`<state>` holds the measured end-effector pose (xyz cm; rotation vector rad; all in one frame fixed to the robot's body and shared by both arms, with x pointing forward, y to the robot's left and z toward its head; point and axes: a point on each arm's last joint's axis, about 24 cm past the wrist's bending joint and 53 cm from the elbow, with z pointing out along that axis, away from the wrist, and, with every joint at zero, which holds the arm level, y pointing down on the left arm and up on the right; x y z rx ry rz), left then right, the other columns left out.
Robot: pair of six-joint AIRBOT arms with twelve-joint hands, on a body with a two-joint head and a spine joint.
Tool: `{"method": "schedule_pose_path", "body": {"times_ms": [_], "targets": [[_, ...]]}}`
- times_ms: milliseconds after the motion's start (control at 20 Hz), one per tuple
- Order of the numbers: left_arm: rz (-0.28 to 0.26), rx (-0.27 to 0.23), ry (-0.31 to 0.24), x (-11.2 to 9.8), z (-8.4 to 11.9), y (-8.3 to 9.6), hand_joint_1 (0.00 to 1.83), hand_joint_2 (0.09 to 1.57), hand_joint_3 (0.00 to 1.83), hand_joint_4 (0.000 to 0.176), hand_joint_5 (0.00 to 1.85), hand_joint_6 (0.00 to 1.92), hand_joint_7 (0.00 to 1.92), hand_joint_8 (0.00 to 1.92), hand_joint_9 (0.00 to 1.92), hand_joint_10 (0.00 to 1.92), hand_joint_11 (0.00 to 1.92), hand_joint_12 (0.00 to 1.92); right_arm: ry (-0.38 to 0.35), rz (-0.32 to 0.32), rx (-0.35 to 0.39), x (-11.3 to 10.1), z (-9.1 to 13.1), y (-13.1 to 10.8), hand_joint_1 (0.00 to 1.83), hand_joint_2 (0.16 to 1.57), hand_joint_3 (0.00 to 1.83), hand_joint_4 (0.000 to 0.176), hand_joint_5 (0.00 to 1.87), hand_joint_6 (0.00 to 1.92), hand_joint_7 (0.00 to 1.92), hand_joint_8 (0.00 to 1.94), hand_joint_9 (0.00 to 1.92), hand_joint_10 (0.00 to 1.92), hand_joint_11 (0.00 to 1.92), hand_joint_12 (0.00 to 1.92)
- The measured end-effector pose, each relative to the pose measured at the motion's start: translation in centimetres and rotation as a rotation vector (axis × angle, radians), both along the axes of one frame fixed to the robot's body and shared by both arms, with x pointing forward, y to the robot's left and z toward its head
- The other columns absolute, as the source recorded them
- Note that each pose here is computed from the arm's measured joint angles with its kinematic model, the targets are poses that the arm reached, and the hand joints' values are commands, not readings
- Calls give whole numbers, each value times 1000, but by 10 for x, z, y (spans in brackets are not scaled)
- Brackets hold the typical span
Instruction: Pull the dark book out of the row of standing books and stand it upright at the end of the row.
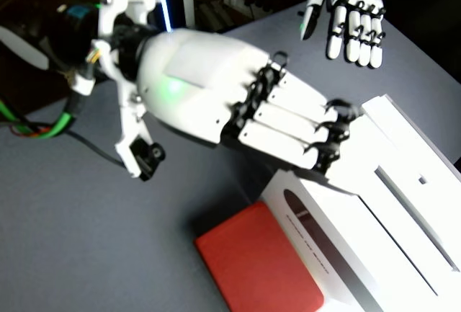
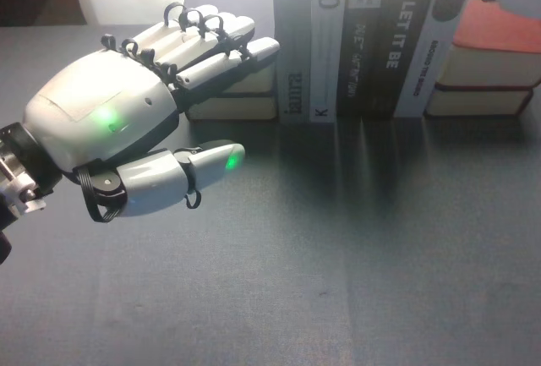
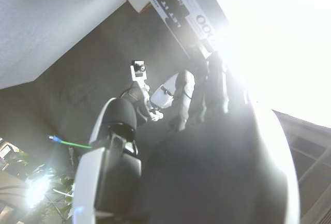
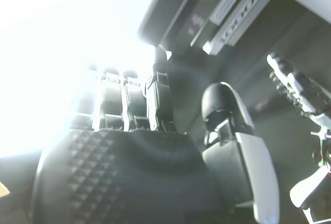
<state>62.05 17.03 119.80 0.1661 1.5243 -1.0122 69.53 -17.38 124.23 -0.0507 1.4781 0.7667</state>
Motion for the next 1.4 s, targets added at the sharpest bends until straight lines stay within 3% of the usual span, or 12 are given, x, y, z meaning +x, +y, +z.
{"method": "schedule_pose_path", "body": {"times_ms": [50,150,250,300,400,550,750,850,950,1200,1400], "targets": [[2,2,4,0,-2,1,207,1445,0,53,86,2,0,0,0,0,0,0,2,0,-2,0,-1,0,135,1378,0,0,465,297,11,4,0,0,0,0],[5,0,10,-1,-4,3,187,1439,0,61,76,0,0,0,0,0,0,0,-1,2,0,-1,0,1,102,1372,0,0,463,304,2,0,0,0,0,0],[14,-3,18,0,-5,5,220,1430,0,70,63,0,0,0,0,0,0,0,0,12,0,-7,0,4,348,1380,0,0,492,318,21,7,0,0,0,0],[15,-5,17,0,-5,5,222,1428,0,74,56,0,0,0,0,0,0,0,-7,22,-10,-12,-1,6,369,1386,0,0,503,320,28,9,0,0,0,0],[15,-5,19,0,-6,6,193,1429,0,64,60,1,0,0,0,0,0,0,-13,31,-18,-17,-1,7,297,1411,3,0,558,256,21,2,0,0,0,0],[20,-3,24,0,-8,8,289,1414,0,68,72,10,0,0,0,0,0,0,-18,49,-38,-31,-3,8,188,1419,2,0,637,208,51,4,0,0,0,0],[23,-17,19,-1,-5,9,313,1405,0,57,110,19,0,0,0,0,0,0,-23,85,-64,-56,-5,10,5,1370,0,0,628,181,88,14,0,0,0,0],[23,-15,22,-1,-7,9,269,1406,0,44,131,21,0,0,0,0,0,0,-2,121,-44,-68,-7,10,0,1350,0,0,654,192,109,21,0,0,0,0],[31,-19,25,0,-7,11,177,1416,3,57,92,3,0,0,0,0,0,0,19,156,-26,-80,-9,11,0,1321,0,0,644,188,110,19,0,0,0,0],[35,-25,25,-1,-8,13,233,1411,0,40,138,17,0,0,0,0,0,0,65,245,-40,-112,-23,23,0,1285,0,0,681,204,147,30,0,0,0,0],[43,-27,23,0,-6,16,265,1413,0,31,136,8,0,0,0,0,0,0,214,323,-48,-134,-55,26,0,1289,0,0,709,214,159,30,0,0,0,0]]}}
